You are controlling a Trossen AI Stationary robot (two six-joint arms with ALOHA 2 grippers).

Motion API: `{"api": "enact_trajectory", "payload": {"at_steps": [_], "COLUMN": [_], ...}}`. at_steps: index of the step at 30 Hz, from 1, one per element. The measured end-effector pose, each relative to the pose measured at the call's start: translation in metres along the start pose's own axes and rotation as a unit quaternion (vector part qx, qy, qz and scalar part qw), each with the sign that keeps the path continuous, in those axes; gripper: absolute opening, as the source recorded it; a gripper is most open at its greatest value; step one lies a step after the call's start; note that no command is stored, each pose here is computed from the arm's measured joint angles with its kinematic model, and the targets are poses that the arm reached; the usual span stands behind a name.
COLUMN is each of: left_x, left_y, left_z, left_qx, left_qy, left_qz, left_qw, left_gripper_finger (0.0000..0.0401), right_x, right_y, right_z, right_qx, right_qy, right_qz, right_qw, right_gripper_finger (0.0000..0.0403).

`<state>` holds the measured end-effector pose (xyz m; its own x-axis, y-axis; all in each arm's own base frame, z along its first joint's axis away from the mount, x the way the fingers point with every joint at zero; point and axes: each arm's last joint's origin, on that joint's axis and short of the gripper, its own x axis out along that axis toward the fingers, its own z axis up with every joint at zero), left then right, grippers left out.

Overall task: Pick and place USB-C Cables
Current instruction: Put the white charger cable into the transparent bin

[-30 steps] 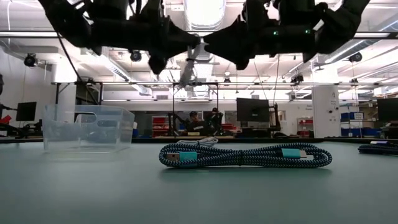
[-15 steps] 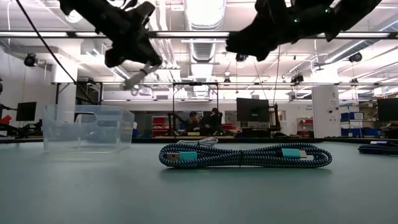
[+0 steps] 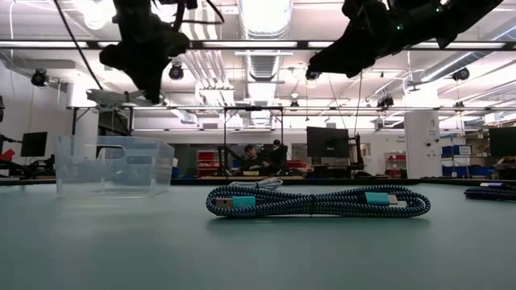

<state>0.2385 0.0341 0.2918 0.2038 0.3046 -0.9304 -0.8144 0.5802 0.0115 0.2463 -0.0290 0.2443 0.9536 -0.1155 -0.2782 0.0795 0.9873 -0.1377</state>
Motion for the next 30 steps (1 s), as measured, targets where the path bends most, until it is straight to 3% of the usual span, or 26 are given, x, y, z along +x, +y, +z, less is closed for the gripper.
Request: {"api": "enact_trajectory", "payload": {"at_steps": [6, 13, 22, 30], "left_x": [0.009, 0.025, 0.034, 0.041], "left_y": [-0.009, -0.015, 0.002, 0.005], "left_z": [0.007, 0.021, 0.031, 0.041], "left_qx": [0.031, 0.060, -0.069, -0.133], "left_qy": [0.093, 0.123, 0.127, 0.134], "left_qz": [0.046, 0.053, 0.080, 0.031], "left_qw": [0.994, 0.989, 0.986, 0.982], "left_gripper_finger": [0.0014, 0.0020, 0.0016, 0.0018], "right_x": [-0.002, -0.004, -0.011, -0.032], "right_y": [-0.003, -0.006, -0.010, -0.013], "right_z": [-0.004, -0.006, -0.016, -0.025], "right_qx": [-0.005, -0.010, -0.022, -0.049], "right_qy": [0.012, 0.012, 0.021, 0.019], "right_qz": [-0.005, -0.012, -0.022, -0.033], "right_qw": [1.000, 1.000, 0.999, 0.998], "right_gripper_finger": [0.0173, 0.0173, 0.0173, 0.0167]}}
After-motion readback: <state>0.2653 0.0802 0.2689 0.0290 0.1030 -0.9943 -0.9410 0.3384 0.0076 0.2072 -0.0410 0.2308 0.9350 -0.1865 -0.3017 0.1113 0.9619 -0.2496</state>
